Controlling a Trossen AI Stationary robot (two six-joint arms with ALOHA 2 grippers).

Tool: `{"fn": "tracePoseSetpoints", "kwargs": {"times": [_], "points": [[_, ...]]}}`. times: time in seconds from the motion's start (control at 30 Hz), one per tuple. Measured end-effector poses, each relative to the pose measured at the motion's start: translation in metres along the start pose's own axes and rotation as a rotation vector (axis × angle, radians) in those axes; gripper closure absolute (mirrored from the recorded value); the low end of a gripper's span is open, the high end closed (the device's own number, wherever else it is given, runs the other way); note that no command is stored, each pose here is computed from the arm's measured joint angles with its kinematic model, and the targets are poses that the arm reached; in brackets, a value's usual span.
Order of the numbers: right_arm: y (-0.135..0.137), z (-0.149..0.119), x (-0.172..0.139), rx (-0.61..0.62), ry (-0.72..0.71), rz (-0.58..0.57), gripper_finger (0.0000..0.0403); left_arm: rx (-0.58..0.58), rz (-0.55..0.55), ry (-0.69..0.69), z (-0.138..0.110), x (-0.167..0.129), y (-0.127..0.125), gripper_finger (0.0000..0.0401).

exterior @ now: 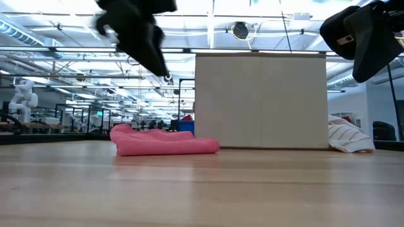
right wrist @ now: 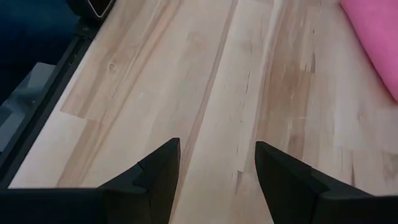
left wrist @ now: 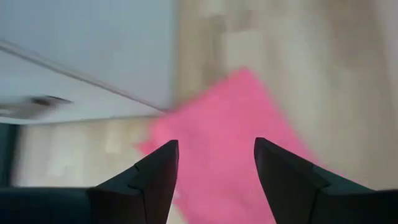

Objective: Fold towel
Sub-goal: Fold the blue microfiber towel

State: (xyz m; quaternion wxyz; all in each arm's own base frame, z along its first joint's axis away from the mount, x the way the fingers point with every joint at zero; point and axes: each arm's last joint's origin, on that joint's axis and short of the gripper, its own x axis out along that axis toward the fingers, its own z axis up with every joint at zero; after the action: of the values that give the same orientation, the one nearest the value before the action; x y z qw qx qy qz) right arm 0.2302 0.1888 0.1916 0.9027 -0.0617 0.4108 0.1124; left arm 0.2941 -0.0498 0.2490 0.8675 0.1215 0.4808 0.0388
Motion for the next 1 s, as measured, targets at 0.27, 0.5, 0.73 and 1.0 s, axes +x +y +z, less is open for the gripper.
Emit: {"fn": "tracePoseSetpoints", "kwargs": {"times": [0.27,0.5,0.73,1.0], "points": [[0.001,0.001,0.000,-0.023,-0.009,-0.002,0.0209,-0.026,-0.274,0.264,-0.030,-0.026,-0.042,0.0184],[0.000,0.001,0.000,-0.036,-0.013,-0.002,0.0209,-0.093,-0.399,0.468,-0.051,-0.046,-0.080,0.0184],[0.001,0.001,0.000,-0.040,-0.014,0.000,0.0209,-0.153,-0.415,0.548,-0.066,-0.064,-0.115,0.0184],[0.003,0.000,-0.001,-0.067,-0.014,0.006,0.0209,-0.210,-0.426,0.563,-0.080,-0.072,-0.160,0.0184]]}}
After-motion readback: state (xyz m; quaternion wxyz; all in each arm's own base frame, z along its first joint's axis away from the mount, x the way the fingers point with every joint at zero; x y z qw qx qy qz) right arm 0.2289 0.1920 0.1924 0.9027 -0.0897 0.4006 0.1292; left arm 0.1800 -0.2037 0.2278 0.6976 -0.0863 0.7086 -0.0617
